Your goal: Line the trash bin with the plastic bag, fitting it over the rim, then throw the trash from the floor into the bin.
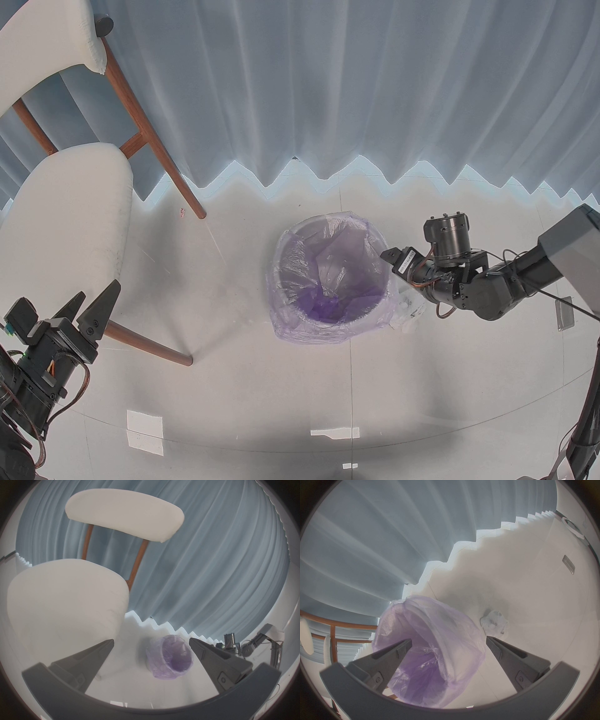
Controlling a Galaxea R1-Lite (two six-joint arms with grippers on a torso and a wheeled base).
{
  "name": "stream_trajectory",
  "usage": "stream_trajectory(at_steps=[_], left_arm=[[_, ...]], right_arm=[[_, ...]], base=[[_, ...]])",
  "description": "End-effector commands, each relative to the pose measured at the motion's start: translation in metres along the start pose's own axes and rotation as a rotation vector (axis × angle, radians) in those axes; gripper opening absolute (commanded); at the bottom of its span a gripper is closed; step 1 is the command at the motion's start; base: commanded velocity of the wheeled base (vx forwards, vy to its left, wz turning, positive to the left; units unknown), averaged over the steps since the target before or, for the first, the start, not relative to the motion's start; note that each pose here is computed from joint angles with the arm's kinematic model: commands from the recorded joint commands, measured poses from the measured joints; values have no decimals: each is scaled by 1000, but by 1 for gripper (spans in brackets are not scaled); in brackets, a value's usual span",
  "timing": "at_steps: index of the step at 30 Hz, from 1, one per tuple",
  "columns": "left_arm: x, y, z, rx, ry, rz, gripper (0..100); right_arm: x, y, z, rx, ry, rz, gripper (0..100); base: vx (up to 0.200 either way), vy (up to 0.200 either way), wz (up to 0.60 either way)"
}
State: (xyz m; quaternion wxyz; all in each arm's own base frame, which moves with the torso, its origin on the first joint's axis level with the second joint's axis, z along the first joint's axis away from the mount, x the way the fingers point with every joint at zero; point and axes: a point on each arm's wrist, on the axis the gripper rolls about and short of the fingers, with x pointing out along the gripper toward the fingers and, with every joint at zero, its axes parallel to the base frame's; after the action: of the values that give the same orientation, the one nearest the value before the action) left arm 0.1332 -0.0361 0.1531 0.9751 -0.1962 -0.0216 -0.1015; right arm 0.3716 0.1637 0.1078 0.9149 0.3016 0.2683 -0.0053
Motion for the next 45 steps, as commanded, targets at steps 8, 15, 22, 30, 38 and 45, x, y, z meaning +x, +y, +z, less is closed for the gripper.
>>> stream_trajectory(at_steps=[8, 15, 22, 30, 38, 45], left_arm=[[10, -8, -25, 0, 210, -187, 100], [44, -4, -49, -2, 336, -148, 100], [62, -2, -92, -65, 531, -99, 100], [91, -11, -137, -219, 667, -48, 100], [136, -14, -179, -273, 681, -9, 100], [174, -3, -210, -306, 626, 60, 100]], right_arm=[[-101, -35, 49, 50, -129, 7, 100], [-150, -67, 38, 72, -181, 9, 100], [-187, -95, 6, 62, -184, 28, 100], [-197, -113, -14, 44, -182, 30, 100], [-199, -123, -24, 16, -168, 16, 100], [-200, -124, -25, 14, -168, 15, 100]], base=[[0, 0, 0], [0, 0, 0], [0, 0, 0], [0, 0, 0], [0, 0, 0], [0, 0, 0]])
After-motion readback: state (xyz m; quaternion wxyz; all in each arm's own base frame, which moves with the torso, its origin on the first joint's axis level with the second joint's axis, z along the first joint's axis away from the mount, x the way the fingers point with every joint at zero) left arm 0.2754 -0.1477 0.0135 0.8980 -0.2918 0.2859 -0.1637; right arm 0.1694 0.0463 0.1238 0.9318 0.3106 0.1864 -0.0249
